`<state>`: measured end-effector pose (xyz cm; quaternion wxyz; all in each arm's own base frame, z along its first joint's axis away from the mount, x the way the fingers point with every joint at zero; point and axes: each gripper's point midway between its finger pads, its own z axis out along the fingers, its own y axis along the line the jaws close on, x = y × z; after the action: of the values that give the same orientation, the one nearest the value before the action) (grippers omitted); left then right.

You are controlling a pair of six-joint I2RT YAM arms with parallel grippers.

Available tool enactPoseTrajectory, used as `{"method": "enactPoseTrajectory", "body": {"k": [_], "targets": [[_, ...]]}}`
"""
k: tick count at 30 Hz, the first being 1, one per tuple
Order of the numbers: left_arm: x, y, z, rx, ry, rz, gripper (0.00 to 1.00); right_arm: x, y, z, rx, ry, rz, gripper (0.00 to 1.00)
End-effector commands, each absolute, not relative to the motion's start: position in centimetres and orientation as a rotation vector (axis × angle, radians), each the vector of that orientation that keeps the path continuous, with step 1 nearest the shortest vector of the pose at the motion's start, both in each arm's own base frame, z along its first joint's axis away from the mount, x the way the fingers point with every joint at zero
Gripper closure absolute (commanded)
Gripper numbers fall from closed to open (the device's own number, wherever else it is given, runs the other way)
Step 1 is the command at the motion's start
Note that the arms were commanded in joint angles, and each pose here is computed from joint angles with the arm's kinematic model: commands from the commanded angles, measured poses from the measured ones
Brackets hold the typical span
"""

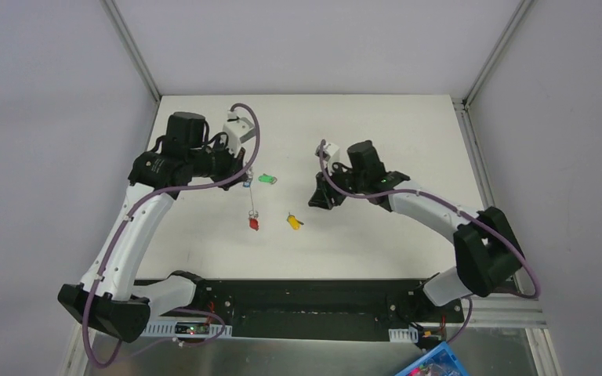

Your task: Put the keys on the keyring

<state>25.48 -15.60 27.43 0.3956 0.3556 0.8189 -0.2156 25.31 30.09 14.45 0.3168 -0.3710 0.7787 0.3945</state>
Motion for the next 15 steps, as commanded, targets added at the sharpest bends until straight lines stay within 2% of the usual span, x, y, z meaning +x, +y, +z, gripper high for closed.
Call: {"method": "enactPoseTrajectory", "body": {"k": [1, 15], "targets": [[24.6, -13.1, 26.4, 0.872, 2.103, -0.488, 1.00, 27.0, 32.8, 13.4, -0.965, 2.083, 0.911, 0.58], [23.3, -10.4, 25.0, 0.801, 2.110, -0.422, 1.00, 26.2, 38.3, 6.5, -1.106, 2.250, 0.740, 0.63]]}}
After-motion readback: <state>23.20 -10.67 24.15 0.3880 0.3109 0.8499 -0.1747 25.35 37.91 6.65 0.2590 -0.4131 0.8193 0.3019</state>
